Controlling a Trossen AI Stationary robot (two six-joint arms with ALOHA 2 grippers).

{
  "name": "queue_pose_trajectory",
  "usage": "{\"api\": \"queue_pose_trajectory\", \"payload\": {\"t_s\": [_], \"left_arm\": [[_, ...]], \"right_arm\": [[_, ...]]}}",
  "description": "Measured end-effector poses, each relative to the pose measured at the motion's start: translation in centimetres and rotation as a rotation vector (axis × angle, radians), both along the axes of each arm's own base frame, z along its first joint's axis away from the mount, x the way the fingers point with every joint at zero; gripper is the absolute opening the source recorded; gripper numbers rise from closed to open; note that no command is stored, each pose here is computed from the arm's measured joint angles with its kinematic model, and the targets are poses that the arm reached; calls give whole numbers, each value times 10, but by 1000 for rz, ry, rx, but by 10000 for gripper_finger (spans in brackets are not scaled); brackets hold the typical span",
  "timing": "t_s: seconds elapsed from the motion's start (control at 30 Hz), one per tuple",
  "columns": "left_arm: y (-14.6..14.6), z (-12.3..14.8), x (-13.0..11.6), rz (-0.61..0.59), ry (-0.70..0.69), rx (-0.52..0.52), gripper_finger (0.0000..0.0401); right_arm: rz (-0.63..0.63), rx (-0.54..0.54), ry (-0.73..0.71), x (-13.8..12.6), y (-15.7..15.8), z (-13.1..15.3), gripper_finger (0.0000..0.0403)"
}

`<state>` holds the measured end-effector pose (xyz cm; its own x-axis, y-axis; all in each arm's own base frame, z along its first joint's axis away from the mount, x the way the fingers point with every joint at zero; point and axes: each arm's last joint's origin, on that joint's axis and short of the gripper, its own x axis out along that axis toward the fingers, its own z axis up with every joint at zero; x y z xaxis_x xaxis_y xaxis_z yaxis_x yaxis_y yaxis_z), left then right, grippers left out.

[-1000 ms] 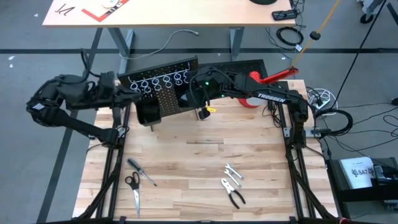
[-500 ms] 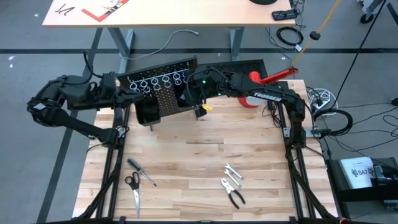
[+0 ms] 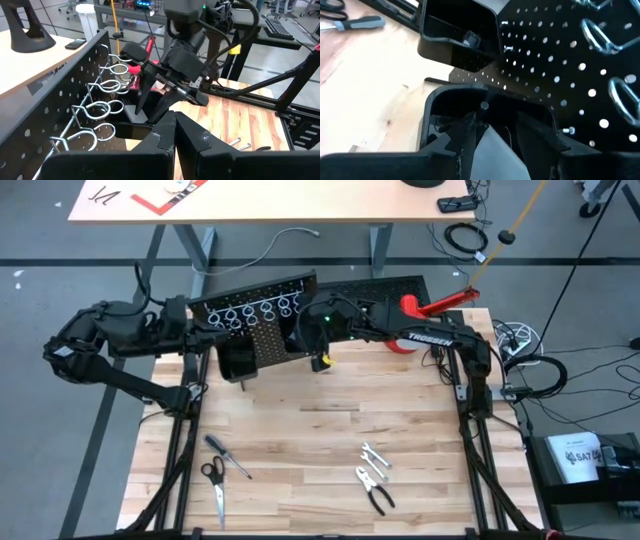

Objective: Hang tools onto peg board
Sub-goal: Remove the black allen wrench set from the top black basket on the pegboard to the table

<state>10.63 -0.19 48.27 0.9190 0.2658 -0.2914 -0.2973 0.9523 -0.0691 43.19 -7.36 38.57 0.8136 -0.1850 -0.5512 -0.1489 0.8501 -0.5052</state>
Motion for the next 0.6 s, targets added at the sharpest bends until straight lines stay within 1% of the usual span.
{"api": "queue_pose_trajectory", "payload": {"t_s": [0.17, 0.33, 0.5, 0.6], "left_arm": [[0, 0, 0, -5, 4, 14, 11], [0, 0, 0, -6, 5, 18, 11], [0, 0, 0, -8, 7, 25, 11], [0, 0, 0, -8, 8, 25, 11]], "right_arm": [[-48, -17, -4, 2, 12, 0, 145], [-112, -4, -14, 4, 20, -2, 158], [-185, -61, -53, 8, 29, 0, 169], [-220, -68, -91, 8, 34, 5, 175]]}}
